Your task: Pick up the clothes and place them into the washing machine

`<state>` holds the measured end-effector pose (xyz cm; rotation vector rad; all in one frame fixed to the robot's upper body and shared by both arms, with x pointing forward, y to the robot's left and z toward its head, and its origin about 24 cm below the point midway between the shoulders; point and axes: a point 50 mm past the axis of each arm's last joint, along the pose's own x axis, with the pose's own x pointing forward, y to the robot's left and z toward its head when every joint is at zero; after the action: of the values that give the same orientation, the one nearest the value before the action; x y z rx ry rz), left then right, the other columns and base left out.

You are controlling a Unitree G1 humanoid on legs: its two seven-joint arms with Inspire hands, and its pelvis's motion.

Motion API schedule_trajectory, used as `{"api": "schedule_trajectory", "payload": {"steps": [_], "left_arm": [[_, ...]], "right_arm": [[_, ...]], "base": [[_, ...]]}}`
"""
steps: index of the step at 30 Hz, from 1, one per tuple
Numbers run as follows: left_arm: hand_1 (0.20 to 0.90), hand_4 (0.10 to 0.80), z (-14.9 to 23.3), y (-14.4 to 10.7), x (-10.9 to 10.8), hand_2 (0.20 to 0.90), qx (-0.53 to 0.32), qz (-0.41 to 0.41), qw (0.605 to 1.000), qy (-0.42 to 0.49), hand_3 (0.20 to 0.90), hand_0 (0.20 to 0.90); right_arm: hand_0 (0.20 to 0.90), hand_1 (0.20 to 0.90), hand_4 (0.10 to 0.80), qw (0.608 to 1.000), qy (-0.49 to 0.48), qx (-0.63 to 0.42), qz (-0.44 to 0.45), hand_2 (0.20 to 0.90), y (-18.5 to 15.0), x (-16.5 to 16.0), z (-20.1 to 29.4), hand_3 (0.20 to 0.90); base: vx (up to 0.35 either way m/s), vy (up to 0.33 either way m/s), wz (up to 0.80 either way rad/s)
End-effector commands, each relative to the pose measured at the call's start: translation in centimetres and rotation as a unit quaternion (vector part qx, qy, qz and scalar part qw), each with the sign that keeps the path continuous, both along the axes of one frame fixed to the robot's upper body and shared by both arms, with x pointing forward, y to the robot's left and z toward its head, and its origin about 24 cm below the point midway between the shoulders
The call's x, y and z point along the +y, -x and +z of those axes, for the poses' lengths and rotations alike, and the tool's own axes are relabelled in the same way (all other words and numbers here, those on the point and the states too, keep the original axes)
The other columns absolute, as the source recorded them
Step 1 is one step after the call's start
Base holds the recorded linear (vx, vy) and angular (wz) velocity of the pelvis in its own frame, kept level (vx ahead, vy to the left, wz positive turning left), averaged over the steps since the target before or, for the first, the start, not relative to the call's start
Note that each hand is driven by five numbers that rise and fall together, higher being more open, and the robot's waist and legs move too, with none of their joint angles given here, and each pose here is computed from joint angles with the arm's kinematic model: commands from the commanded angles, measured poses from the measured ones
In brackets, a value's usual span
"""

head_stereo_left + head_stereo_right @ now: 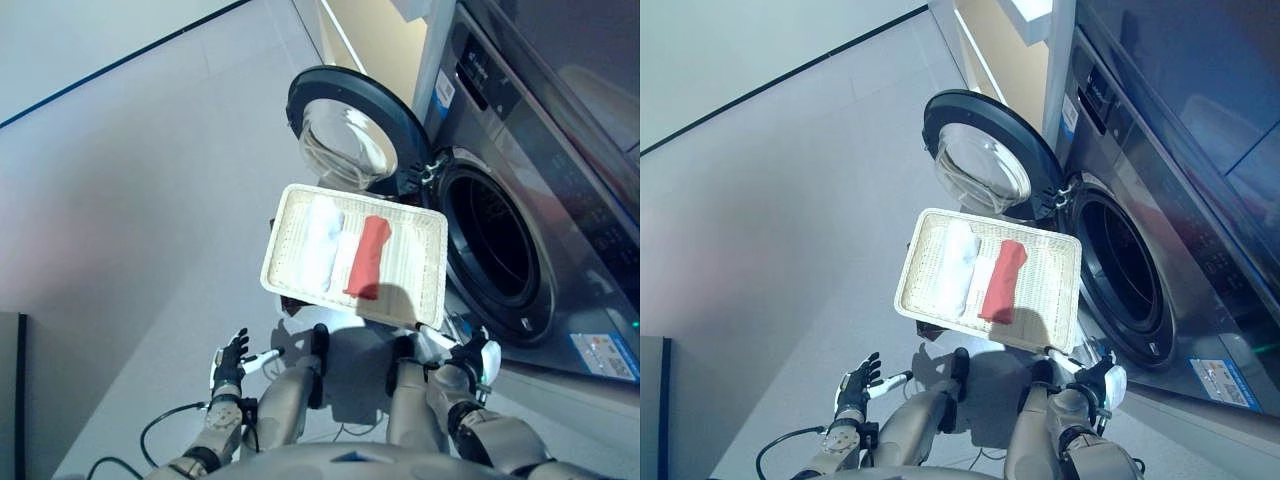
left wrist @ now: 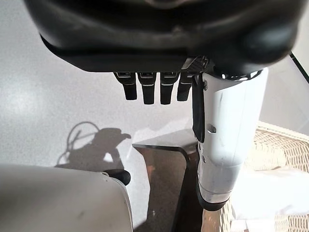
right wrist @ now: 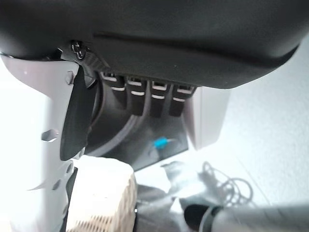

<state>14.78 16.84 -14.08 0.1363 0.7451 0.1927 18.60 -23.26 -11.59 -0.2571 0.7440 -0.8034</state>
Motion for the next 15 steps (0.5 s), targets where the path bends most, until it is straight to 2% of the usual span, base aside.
{"api": "schedule_trajectory", "payload": {"steps": [1, 11, 15], "left_arm": [[0.9, 0.8, -0.7, 2.0, 0.8, 0.9, 0.028, 0.022, 0.999, -0.024, 0.9, 0.9], [0.9, 0.8, -0.8, 2.0, 0.4, 0.9, 0.029, 0.017, 0.999, -0.011, 0.9, 0.9], [0.9, 0.8, -0.9, 2.2, 0.4, 0.9, 0.032, 0.016, 0.999, -0.002, 0.9, 0.9]], "right_arm": [[0.9, 0.9, 0.8, 0.999, -0.019, -0.032, 0.0, 0.9, -0.3, 1.3, 0.0, 0.9], [0.9, 0.9, 0.8, 0.996, -0.063, -0.064, -0.002, 0.9, -1.3, 2.7, 0.2, 0.9], [0.9, 0.9, 0.8, 0.99, -0.086, -0.109, -0.012, 0.9, -3.0, 3.1, 1.2, 0.9]], "base": [[-0.063, 0.028, -0.04], [-0.065, 0.037, 0.0], [-0.053, 0.03, 0.02]]}}
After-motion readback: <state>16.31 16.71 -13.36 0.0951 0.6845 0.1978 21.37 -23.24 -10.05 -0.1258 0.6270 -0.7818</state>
